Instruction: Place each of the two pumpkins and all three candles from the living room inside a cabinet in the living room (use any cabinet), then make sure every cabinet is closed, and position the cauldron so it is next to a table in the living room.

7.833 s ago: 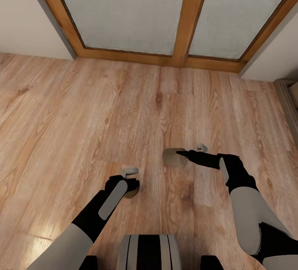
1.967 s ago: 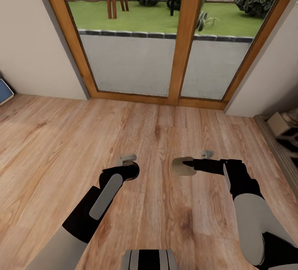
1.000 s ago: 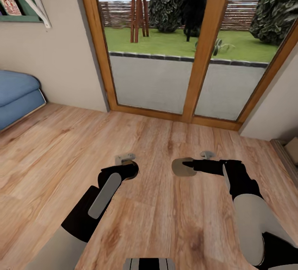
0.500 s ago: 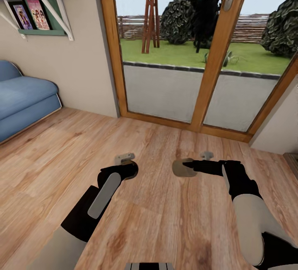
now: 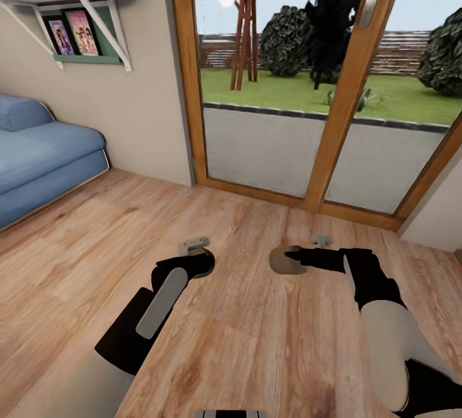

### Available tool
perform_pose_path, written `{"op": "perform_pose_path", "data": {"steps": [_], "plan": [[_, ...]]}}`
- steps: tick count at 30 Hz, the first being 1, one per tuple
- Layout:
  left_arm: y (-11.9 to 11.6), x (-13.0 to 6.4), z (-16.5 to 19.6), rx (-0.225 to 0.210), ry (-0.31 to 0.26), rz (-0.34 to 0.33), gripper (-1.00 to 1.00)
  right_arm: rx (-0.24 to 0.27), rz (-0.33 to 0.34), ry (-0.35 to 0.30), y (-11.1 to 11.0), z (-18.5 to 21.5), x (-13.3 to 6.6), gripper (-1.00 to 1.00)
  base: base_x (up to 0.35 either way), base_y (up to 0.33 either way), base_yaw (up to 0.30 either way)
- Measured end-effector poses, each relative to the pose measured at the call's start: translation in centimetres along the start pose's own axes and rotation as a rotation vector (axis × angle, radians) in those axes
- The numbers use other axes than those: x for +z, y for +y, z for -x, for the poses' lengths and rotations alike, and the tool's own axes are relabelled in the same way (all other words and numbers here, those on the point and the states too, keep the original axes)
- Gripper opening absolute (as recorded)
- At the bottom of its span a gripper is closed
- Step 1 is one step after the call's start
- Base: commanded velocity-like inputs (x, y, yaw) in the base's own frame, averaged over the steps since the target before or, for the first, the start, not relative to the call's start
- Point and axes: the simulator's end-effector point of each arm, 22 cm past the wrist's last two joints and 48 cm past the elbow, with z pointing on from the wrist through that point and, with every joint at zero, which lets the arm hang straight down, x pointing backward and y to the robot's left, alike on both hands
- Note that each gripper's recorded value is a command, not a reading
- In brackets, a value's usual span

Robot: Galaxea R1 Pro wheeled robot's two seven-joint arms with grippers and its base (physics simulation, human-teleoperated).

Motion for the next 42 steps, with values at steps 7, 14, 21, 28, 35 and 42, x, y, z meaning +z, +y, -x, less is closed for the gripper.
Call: {"op": "perform_pose_path", "data": {"steps": [7,14,21,28,35,42], "plan": [[-0.1,-0.4,0.3,0.002,-0.009,-0.001,-1.0,-0.027,0.012,-0.015,0.4,-0.4,0.5,-1.0,0.0,0.0,0.278],[-0.4,-1.6,1.3,0.003,-0.03,-0.005,-1.0,-0.043,0.024,-0.036,1.3,0.3,-0.2,-1.0,0.0,0.0,0.062],[-1.0,-2.8,2.1,0.002,-0.048,-0.014,-1.0,-0.043,0.038,-0.032,2.2,0.1,-0.6,-1.0,0.0,0.0,0.002],[-1.5,-3.6,3.1,0.001,-0.04,-0.015,-1.0,-0.026,0.007,-0.003,1.9,-0.2,-0.6,-1.0,0.0,0.0,0.011],[-1.7,-3.5,2.4,-0.014,0.02,-0.017,-1.0,-0.032,0.018,0.016,2.8,-0.9,-0.2,-1.0,0.0,0.0,0.229],[-1.4,-2.8,1.9,-0.066,0.028,-0.005,-1.0,-0.049,0.012,0.004,2.9,-1.1,0.0,-1.0,0.0,0.0,0.287]]}}
